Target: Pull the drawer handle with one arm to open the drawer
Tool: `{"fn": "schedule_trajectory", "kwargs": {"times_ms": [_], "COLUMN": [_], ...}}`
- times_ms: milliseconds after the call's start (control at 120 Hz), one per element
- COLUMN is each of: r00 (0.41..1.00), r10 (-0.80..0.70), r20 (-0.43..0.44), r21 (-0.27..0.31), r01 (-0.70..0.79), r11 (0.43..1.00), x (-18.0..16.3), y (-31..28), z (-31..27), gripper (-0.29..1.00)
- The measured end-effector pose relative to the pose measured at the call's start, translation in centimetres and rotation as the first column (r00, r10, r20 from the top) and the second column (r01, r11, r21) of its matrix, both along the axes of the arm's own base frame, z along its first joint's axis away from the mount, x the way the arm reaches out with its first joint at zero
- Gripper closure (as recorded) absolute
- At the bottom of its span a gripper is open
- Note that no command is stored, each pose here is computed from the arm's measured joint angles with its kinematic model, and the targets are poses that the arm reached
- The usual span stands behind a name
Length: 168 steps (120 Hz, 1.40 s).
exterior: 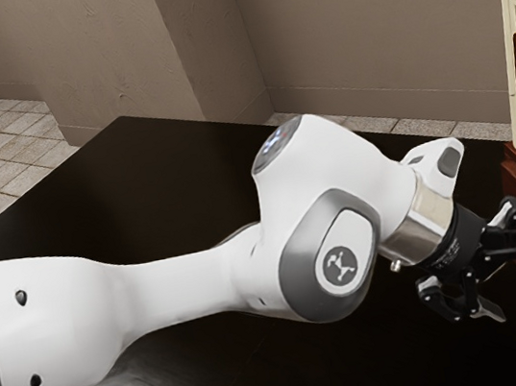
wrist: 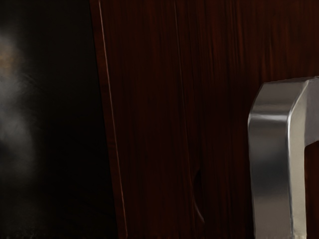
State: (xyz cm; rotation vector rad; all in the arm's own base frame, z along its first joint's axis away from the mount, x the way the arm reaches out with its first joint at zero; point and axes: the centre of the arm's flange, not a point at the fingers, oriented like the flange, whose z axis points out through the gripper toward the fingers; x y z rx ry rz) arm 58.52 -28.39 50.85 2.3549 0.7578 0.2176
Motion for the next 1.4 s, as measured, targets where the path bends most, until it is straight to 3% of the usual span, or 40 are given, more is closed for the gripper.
{"fn": "schedule_trajectory", "kwargs": {"times_ms": [500, 1400], "r00": [0.999, 0.997], "r10": [0.023, 0.063], "r20": [-0.032, -0.052], "r21": [0.052, 0.098], "r01": [-0.021, -0.058], "r11": [0.998, 0.994], "x": [-2.9, -7.6], "y": [3.0, 7.3], "z": [-0.1, 0.5], "gripper": [0.00, 0.00]}}
